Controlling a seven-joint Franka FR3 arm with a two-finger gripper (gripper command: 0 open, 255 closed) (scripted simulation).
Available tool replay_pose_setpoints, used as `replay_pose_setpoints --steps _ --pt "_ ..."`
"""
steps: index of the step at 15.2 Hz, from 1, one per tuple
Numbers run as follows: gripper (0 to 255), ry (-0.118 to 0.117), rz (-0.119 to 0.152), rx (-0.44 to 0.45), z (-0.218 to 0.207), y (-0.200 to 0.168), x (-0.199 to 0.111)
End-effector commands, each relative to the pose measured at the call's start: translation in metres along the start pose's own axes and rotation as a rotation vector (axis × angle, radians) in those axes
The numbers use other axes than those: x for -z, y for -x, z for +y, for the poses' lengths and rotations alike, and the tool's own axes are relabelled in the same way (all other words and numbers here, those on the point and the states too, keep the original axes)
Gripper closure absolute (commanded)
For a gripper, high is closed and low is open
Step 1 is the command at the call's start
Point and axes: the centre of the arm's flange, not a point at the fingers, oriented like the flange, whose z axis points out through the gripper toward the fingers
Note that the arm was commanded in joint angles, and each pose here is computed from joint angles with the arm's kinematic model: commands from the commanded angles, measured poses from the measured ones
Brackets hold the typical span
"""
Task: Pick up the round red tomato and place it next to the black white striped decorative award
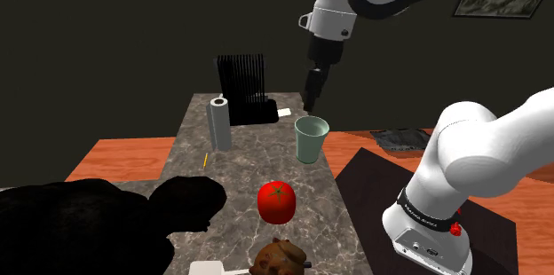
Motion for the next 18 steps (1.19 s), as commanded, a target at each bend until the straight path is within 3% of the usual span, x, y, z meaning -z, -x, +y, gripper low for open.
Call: replay_pose_setpoints --steps 1,14,18 --pt "0 0.002 0.006 0.082 -0.011 -0.005 -0.026" --pt "0 0.013 0.031 0.593 -0.091 -0.015 -0.177" --pt "0 0.014 0.033 0.622 -0.095 -0.015 -0.202"
